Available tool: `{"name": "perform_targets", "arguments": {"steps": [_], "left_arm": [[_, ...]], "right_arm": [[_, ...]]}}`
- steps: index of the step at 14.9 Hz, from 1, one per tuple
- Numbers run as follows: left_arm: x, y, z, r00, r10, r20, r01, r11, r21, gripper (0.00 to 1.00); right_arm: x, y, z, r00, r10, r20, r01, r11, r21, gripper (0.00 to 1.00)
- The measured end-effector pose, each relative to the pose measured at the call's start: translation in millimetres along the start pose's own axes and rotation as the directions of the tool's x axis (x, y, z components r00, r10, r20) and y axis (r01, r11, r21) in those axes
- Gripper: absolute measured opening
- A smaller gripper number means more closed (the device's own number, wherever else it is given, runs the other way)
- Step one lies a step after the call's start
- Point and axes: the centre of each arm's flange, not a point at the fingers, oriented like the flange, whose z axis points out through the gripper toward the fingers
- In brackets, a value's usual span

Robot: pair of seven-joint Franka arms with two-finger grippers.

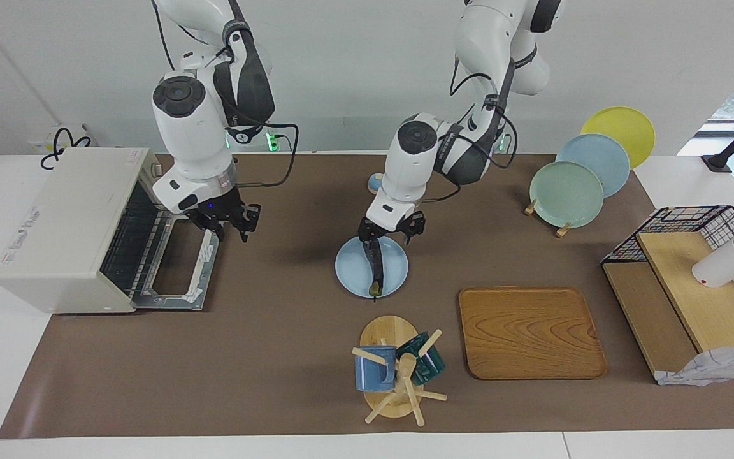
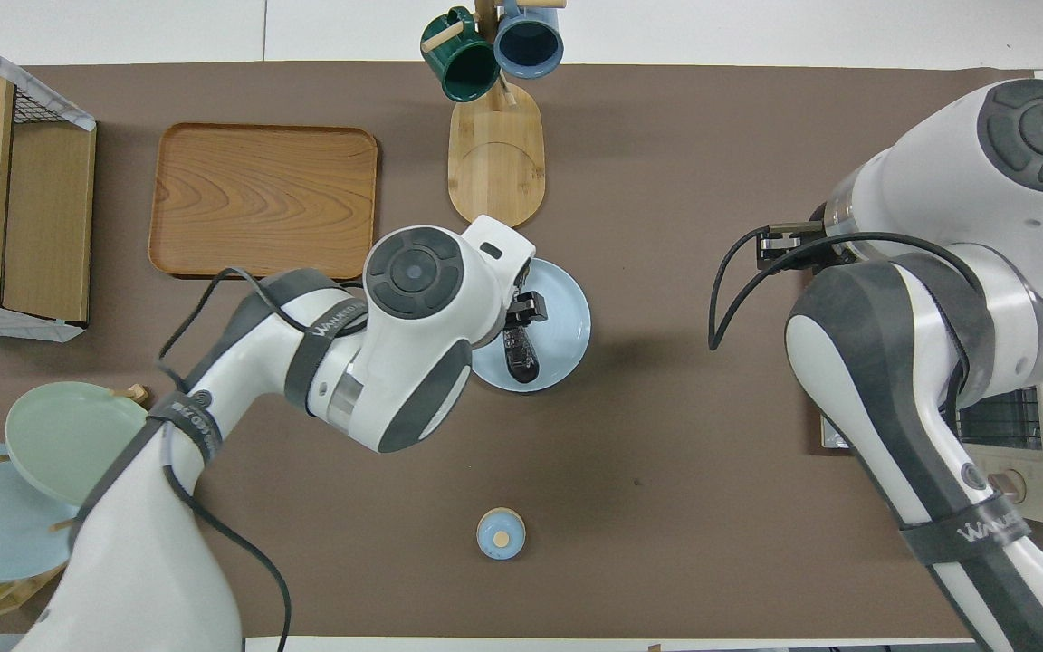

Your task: Put eggplant into oven

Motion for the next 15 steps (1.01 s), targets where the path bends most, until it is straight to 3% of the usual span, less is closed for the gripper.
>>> {"name": "perform_targets", "arguments": {"steps": [5,7,11,15], "left_arm": [[62.7,-113.1,-93.3,0.999,0.055,0.002,-0.055,0.998,0.012,1.0],[88.1,-161.4,-118.4,0.997,0.081,0.006,-0.081,0.997,0.015,1.0],[111.2,-231.0,-146.8,0.992,0.125,0.013,-0.125,0.992,0.021,1.0],[102.1,-266.5,-183.3,0.987,0.157,0.034,-0.159,0.986,0.057,1.0]], "right_arm": [[-5.8,-132.2,-7.3,0.999,0.023,-0.046,-0.022,0.999,0.032,0.5],[-11.2,-211.5,7.6,0.998,0.045,-0.05,-0.044,0.999,0.027,0.5],[-36.5,-358.9,79.0,0.992,0.054,-0.113,-0.054,0.999,0.006,0.51],[-65.9,-401.2,140.8,0.989,-0.045,-0.142,0.035,0.997,-0.069,0.52]]}}
